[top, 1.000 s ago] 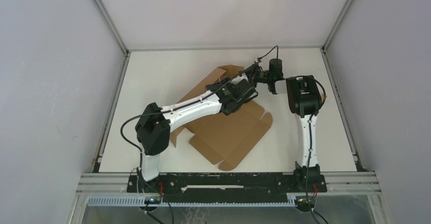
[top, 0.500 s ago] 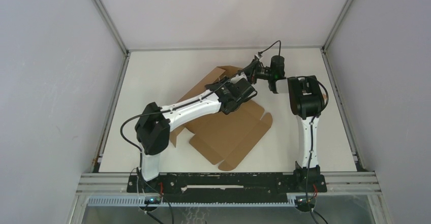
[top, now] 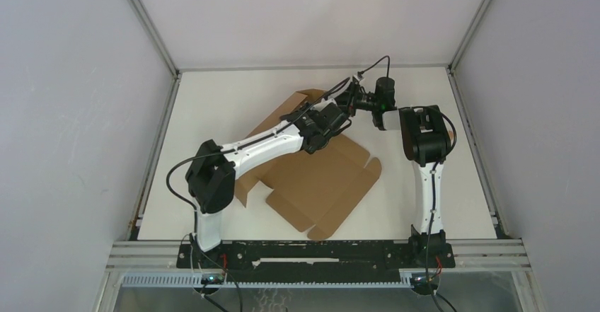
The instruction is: Fold the paper box
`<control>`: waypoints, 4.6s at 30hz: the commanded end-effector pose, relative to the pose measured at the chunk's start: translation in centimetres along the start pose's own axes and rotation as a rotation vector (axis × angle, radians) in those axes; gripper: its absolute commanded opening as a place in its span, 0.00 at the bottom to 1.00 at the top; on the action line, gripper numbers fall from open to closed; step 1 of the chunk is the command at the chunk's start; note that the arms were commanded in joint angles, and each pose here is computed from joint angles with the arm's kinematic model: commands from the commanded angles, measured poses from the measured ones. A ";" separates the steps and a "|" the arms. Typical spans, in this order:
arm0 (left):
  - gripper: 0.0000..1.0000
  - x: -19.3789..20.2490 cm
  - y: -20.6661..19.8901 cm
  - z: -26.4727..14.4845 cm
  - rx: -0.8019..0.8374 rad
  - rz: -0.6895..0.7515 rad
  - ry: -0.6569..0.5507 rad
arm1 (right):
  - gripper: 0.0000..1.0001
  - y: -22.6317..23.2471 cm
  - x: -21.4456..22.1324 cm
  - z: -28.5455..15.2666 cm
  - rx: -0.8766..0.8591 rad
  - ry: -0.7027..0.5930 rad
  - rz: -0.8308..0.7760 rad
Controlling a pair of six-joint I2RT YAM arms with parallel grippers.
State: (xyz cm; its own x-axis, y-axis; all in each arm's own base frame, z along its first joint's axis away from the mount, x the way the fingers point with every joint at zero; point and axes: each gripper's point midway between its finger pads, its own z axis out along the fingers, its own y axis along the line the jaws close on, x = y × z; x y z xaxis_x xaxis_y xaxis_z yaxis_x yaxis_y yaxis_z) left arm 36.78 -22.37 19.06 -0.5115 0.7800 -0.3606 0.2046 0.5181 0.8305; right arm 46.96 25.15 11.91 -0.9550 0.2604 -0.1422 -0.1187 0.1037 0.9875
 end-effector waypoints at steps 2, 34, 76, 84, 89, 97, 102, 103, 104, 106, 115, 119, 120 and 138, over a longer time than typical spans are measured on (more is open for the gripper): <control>0.00 0.0 -0.6 0.0 0.063 -0.067 -0.019 | 0.37 2.9 -0.6 0.5 -0.050 0.014 -0.095; 0.00 -1.7 -0.8 -3.5 -0.036 0.054 -0.068 | 0.39 1.2 6.7 -1.6 -0.091 -0.007 -0.340; 0.00 -2.0 -4.8 -5.1 0.045 0.192 -0.134 | 0.75 1.3 6.4 0.9 -0.092 -0.141 -0.640; 0.00 -2.2 -5.4 -5.1 0.077 0.190 -0.156 | 0.76 1.2 6.0 1.7 -0.077 -0.096 -0.657; 0.00 -2.1 -5.6 -5.1 0.094 0.190 -0.161 | 0.78 1.0 5.9 2.2 -0.094 -0.062 -0.635; 0.00 -2.3 -6.0 -5.4 0.133 0.185 -0.185 | 0.75 0.5 6.0 3.2 -0.070 0.009 -0.624; 0.00 -2.6 -6.1 -5.5 0.149 0.185 -0.196 | 0.65 0.1 6.1 3.7 -0.038 0.020 -0.623; 0.00 -2.6 -6.1 -5.6 0.151 0.186 -0.197 | 0.62 0.0 6.1 3.7 -0.033 0.018 -0.622; 0.00 -2.6 -6.1 -5.6 0.154 0.185 -0.199 | 0.59 0.0 6.1 3.7 -0.029 0.018 -0.622; 0.00 -2.6 -6.1 -5.7 0.160 0.184 -0.203 | 0.54 -0.2 6.0 3.8 -0.010 0.012 -0.617; 0.00 -2.9 -5.6 -6.2 0.182 0.158 -0.226 | 0.34 -1.0 6.0 4.7 0.100 -0.013 -0.641; 0.06 -3.0 -5.5 -6.3 0.190 0.142 -0.229 | 0.25 -1.1 6.3 4.9 0.126 -0.013 -0.644; 0.07 -3.0 -5.5 -6.3 0.194 0.137 -0.229 | 0.22 -1.1 6.4 5.0 0.132 -0.010 -0.642; 0.07 -2.9 -4.4 -7.5 0.262 0.032 -0.270 | 0.17 -1.8 8.3 3.9 0.339 -0.139 -0.714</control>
State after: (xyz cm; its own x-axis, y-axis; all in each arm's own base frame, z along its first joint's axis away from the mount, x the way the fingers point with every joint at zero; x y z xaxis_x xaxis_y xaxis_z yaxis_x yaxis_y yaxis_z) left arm 32.05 -28.05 18.99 -0.2936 0.8949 -0.3360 0.3912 0.4332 0.8120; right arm 41.73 30.67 9.19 -0.6103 0.1504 -0.7777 -0.6141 0.5303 0.5845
